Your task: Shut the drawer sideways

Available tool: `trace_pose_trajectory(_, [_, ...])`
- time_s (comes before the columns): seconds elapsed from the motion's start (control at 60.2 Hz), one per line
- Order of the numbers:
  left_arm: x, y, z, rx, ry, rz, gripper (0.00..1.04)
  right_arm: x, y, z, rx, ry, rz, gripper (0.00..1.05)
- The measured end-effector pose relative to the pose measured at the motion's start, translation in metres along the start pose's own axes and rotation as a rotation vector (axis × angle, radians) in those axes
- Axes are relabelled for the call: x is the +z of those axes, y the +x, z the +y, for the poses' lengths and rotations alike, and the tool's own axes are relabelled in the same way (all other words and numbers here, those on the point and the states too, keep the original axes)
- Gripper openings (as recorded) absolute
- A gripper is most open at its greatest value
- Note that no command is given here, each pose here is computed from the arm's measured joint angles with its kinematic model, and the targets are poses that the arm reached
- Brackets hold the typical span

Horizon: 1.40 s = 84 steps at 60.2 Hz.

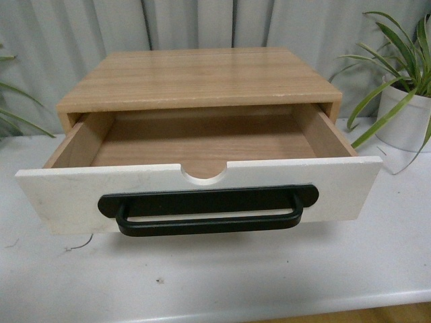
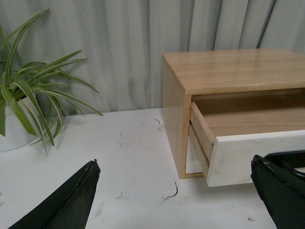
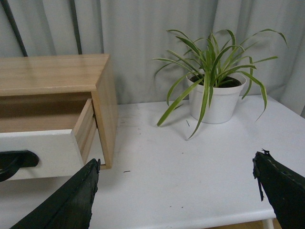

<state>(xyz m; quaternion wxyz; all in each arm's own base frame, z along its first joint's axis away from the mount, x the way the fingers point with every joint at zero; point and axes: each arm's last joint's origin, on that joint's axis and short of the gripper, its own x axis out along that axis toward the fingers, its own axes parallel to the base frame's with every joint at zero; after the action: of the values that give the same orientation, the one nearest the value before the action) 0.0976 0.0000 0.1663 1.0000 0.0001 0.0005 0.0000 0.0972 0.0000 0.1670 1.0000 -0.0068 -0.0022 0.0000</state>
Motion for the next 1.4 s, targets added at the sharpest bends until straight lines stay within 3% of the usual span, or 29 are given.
trace_pose_trajectory(1.396, [0.0,0.0,0.0,0.0,0.0,0.0,0.98,0.0,0.0,0.0,0.0,0.0,0.0,0.98])
